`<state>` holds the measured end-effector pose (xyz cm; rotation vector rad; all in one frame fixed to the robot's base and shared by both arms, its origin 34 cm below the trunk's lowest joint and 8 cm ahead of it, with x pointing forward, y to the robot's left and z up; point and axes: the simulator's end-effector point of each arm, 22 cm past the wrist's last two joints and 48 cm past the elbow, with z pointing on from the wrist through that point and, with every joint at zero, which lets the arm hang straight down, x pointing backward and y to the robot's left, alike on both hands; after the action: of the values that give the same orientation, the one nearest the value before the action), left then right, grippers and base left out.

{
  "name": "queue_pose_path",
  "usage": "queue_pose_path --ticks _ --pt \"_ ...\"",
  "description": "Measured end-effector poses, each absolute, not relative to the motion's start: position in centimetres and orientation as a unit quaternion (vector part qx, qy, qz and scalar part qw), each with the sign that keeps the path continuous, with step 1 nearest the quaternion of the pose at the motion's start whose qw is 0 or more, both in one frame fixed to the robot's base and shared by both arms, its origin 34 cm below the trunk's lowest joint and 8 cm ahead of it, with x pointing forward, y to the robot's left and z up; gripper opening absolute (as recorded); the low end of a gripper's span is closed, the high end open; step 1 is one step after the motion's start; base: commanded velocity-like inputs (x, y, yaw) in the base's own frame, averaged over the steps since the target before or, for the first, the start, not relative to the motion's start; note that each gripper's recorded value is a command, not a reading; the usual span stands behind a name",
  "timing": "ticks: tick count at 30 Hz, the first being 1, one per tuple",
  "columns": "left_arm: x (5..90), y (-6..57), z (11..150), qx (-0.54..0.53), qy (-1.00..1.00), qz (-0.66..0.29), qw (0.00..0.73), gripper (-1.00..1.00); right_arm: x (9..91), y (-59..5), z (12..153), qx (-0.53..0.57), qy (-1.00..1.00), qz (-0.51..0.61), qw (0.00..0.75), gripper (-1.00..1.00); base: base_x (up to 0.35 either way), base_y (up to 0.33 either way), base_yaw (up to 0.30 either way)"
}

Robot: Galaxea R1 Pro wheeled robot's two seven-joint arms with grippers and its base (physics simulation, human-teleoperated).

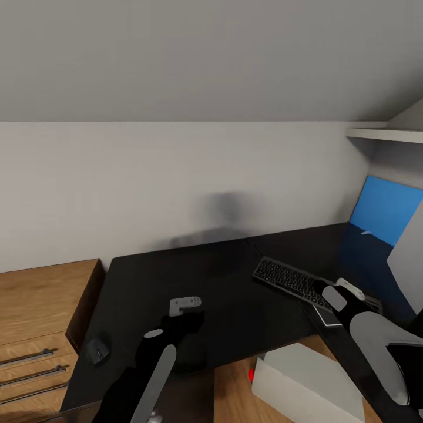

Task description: In the bedroom, organize the workspace by keeping the computer under the desk, ensuring the monitor is on the desk, placing the keyboard on the desk next to the monitor, placing the mouse on the desk next to the keyboard, moving the folder from the swivel chair onto the desk next to the mouse, stacking the notebook on top of the folder with the pen on top of the notebook, and positioning the swivel chair next to the desk.

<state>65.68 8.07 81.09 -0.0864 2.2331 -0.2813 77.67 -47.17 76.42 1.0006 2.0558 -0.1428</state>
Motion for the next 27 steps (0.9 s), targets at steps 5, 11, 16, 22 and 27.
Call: queue_pose_path --ticks 5,11,16,22,27 --pt "65.69 8.05 81.07 -0.035 0.895 -0.113 0.430 1.00 77.74 -47.09 76.42 0.400 0.816 -0.054 0.413 1.00 -0.076 0.147 0.000" --pt "65.68 8.02 81.07 -0.034 0.895 -0.113 0.430 1.00 77.76 -47.05 76.43 0.401 0.816 -0.052 0.413 1.00 -0.077 0.083 0.000" --pt "65.66 8.01 81.05 -0.034 0.895 -0.113 0.430 1.00 77.67 -47.00 76.30 0.401 0.817 -0.053 0.412 1.00 -0.149 0.132 0.000" --pt "65.63 7.98 81.00 -0.033 0.895 -0.113 0.429 1.00 77.80 -46.92 76.45 0.400 0.816 -0.052 0.414 1.00 -0.014 0.012 0.000" --pt "65.63 7.98 80.96 -0.033 0.896 -0.113 0.429 1.00 77.80 -46.88 76.41 0.399 0.817 -0.053 0.414 1.00 -0.028 0.074 0.000"
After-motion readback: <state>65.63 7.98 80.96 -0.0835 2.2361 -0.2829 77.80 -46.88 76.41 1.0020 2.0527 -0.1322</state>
